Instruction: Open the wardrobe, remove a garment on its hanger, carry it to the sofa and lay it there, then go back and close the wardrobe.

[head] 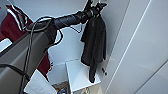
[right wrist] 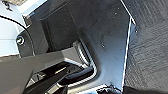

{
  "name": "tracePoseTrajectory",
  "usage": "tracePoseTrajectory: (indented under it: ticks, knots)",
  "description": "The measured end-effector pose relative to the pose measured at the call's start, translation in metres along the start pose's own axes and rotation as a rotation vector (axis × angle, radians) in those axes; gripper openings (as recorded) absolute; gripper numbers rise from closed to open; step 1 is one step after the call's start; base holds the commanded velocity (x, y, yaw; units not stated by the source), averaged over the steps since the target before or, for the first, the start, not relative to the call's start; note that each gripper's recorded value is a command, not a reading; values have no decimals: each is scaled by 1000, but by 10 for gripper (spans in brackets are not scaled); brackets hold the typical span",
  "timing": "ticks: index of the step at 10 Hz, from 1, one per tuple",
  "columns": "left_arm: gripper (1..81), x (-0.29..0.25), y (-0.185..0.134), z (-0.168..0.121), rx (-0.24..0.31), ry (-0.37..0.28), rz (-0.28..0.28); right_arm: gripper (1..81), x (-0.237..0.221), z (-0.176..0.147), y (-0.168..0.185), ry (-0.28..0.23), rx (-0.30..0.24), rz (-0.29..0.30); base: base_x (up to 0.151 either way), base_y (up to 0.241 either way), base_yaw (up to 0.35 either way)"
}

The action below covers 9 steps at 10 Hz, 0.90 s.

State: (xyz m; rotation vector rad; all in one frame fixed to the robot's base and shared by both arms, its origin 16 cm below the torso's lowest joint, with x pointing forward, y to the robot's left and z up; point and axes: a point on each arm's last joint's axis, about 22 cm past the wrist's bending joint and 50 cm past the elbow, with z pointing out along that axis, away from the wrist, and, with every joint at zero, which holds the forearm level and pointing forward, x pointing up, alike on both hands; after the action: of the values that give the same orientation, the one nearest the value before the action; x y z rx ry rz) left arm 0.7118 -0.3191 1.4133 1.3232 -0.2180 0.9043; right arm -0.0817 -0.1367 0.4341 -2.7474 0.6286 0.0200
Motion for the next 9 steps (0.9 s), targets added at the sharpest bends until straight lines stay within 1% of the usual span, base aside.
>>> tracePoseTrajectory:
  ticks: [1, 2, 3, 9]
  knots:
    - [811, 0, 0, 0, -1, 0, 0, 811, 0, 0, 0, 1, 0, 0, 0, 0, 0]
    - [10, -3, -6, 0, 21, -9, -20, 811, 0, 0, 0, 1, 0, 0, 0, 0, 0]
    - [10, 4, -10, -4, 24, 4, -47, 811, 0, 0, 0, -1, 0, 0, 0, 0, 0]
    - [10, 11, -10, -11, 18, -2, -44, 811, 0, 0, 0, 1, 0, 0, 0, 0, 0]
